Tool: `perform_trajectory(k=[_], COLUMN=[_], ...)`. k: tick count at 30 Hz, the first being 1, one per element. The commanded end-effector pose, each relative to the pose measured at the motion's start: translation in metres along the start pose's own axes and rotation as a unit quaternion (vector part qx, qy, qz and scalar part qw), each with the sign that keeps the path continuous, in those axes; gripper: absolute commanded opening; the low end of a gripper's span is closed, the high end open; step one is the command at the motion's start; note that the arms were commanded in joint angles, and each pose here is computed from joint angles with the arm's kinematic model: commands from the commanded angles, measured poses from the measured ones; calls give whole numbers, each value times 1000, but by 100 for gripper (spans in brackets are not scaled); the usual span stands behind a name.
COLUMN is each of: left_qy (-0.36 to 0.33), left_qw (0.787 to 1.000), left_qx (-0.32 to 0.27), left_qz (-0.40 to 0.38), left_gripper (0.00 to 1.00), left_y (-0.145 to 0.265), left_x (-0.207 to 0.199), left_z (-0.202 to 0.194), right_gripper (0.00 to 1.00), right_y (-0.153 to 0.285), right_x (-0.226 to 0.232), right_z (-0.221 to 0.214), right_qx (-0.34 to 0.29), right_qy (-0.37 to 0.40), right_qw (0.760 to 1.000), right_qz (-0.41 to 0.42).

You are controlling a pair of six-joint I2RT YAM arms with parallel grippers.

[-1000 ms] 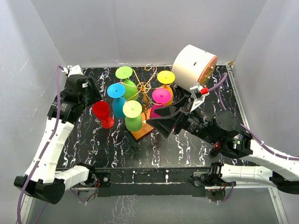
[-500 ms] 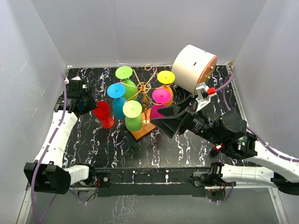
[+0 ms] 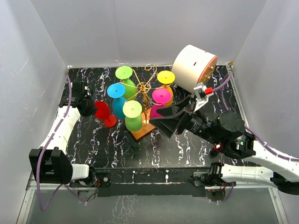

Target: Place the wine glass upside down on the wine glass rack

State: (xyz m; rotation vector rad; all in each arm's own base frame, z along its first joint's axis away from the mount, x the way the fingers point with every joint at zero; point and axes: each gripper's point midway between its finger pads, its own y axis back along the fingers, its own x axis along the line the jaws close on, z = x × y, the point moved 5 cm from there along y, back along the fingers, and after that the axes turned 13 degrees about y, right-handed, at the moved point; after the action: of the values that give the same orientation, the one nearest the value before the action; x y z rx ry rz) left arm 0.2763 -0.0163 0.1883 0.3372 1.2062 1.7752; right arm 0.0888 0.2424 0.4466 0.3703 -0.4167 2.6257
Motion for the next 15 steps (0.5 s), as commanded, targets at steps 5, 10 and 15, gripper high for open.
perform_trajectory(k=[5,10,15], left_qy=[-3,23,53], left_qw=[999,995,986], left_qx=[-42,-93,-157], left_qz=[-10,-19,-8], left_gripper=[0,0,0], left_y=[22,55,91], left_x=[0,2,12], left_z=[16,27,39], right_gripper=[73,73,73], right_y=[-6,-12,-16], right_x=[5,13,14], right_z=[9,17,18], right_qx=[-24,-29,-35], right_qy=[-10,-5,-8], right_qw=[1000,999,999], right_qz=[8,31,32])
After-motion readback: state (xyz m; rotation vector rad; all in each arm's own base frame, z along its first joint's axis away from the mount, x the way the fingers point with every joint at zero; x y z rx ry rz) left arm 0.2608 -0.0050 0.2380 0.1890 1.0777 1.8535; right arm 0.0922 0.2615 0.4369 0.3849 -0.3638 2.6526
